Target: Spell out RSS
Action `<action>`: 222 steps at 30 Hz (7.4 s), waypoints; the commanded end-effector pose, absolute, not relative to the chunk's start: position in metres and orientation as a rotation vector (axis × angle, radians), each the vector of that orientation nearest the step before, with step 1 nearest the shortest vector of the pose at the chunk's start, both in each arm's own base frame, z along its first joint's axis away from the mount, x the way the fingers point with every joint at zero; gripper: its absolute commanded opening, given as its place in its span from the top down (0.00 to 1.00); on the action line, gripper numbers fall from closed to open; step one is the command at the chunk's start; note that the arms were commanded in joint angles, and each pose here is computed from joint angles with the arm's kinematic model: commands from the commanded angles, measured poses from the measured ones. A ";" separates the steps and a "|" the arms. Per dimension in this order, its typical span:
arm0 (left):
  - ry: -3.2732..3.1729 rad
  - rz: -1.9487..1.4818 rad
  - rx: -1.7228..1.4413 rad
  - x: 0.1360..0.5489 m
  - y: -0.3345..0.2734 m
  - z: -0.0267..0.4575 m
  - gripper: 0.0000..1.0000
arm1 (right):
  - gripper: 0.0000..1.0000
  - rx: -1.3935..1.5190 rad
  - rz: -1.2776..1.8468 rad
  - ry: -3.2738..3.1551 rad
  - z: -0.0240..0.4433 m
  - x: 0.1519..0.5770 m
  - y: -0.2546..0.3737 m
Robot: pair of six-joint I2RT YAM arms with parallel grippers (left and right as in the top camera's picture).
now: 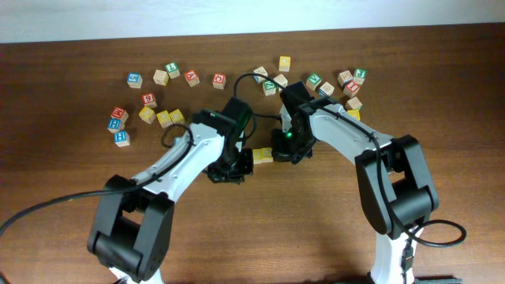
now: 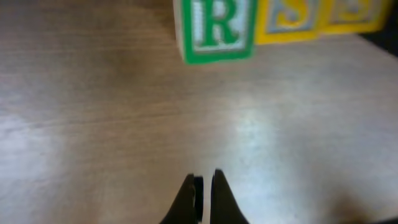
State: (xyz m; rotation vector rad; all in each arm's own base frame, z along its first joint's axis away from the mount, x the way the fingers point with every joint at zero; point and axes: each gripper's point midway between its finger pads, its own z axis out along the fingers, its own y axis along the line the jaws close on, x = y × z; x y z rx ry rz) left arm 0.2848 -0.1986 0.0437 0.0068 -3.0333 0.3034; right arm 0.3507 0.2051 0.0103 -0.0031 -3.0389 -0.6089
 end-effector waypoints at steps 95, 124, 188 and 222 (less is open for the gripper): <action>-3.233 0.404 0.166 0.323 -0.203 0.035 1.00 | 0.96 0.276 -0.842 -3.131 0.076 0.392 0.250; -3.227 0.332 0.249 0.323 -0.186 0.031 1.00 | 0.96 0.278 -0.776 -3.129 0.032 0.391 0.279; -3.276 0.515 0.166 0.330 -0.216 0.027 1.00 | 0.96 0.265 -0.752 -3.099 0.018 0.388 0.278; -3.353 0.365 0.230 0.357 -0.158 0.029 1.00 | 0.96 0.066 -0.358 -2.971 0.062 0.380 0.152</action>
